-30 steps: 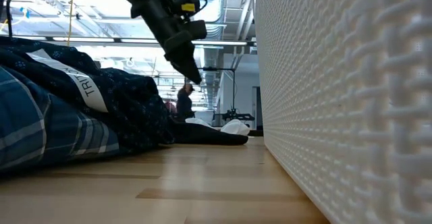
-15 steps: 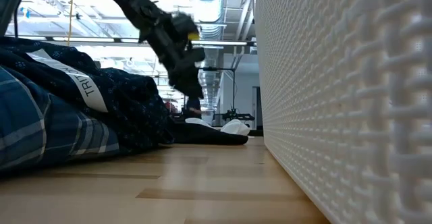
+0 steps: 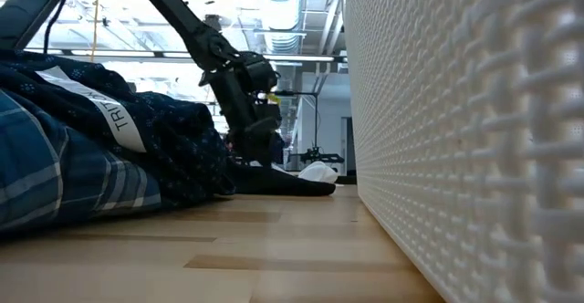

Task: Sort clothes
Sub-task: Put the top white sock into the bottom laundry bin

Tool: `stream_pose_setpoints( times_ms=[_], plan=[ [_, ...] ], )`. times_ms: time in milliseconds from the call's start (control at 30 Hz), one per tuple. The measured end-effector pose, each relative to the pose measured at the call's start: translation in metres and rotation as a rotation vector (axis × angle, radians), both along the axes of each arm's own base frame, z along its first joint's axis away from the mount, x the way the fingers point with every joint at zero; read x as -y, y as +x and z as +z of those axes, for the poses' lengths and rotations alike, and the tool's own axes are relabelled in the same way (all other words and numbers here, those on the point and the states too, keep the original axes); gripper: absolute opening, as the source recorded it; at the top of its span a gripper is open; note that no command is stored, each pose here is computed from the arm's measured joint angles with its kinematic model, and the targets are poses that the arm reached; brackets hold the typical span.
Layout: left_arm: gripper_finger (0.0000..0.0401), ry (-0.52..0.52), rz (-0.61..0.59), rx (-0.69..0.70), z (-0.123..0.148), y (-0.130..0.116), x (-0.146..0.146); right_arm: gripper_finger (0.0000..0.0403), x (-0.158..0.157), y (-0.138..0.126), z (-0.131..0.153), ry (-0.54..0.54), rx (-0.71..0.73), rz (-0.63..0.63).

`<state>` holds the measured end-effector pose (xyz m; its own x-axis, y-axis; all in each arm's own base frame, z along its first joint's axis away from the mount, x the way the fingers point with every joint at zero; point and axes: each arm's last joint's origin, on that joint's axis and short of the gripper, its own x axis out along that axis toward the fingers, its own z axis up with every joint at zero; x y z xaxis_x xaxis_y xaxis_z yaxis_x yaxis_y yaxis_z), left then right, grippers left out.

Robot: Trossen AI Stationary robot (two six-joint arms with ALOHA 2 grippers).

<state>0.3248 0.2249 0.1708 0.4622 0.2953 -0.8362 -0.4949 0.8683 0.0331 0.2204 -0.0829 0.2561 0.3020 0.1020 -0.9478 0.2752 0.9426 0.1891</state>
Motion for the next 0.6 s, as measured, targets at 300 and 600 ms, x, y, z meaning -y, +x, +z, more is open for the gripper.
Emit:
stream_pose_setpoints(
  times_ms=[300, 600],
  plan=[
    [0.0102, 0.008, -0.059, -0.050, -0.005, 0.004, -0.001, 0.0286, -0.012, -0.013, 0.020, -0.021, 0.083, -0.003],
    [0.0012, 0.060, -0.090, -0.014, 0.018, 0.001, 0.002, 0.0286, -0.020, -0.036, 0.045, -0.072, 0.211, -0.015]
  ],
)
